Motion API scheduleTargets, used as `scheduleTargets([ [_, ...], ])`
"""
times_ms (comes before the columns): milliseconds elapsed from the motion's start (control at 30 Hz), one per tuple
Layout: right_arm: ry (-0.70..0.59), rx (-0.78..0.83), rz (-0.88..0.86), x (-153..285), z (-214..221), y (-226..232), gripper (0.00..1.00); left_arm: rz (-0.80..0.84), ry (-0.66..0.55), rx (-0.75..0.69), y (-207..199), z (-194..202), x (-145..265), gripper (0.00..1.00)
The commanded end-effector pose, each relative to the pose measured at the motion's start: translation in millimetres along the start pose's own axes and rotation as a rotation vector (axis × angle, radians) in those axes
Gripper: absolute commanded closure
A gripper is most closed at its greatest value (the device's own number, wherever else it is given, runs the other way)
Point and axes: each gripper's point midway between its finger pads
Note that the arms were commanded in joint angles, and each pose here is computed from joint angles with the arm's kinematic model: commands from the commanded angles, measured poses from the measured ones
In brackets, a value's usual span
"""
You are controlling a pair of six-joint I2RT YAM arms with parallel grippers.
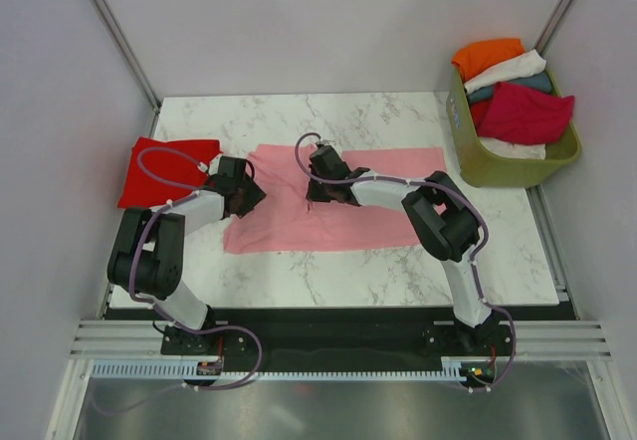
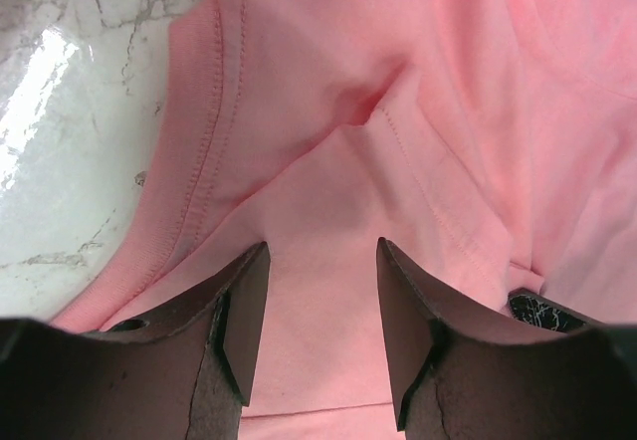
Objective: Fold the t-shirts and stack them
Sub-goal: Fold the tshirt
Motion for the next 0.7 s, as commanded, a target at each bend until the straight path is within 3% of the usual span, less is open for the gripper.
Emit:
scheduleTargets([
  [0,-0.094,-0.03,-0.022,11.3,-30.1,8.4,0.98,-0.077,0.035,0.009,18.9,11.3,-7.2,0.45],
  [667,-0.153,0.043,-0.161,30.1,-57.7,41.9,0.96,-0.085,0.006,0.035,25.3,7.5,12.8,0.45],
])
Point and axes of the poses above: each gripper's point midway between its finger pads, its own x axis back along the fingers, its own y axis along the line the jaws close on, z = x × y, and after that the axes turned 2 degrees about x, right-handed
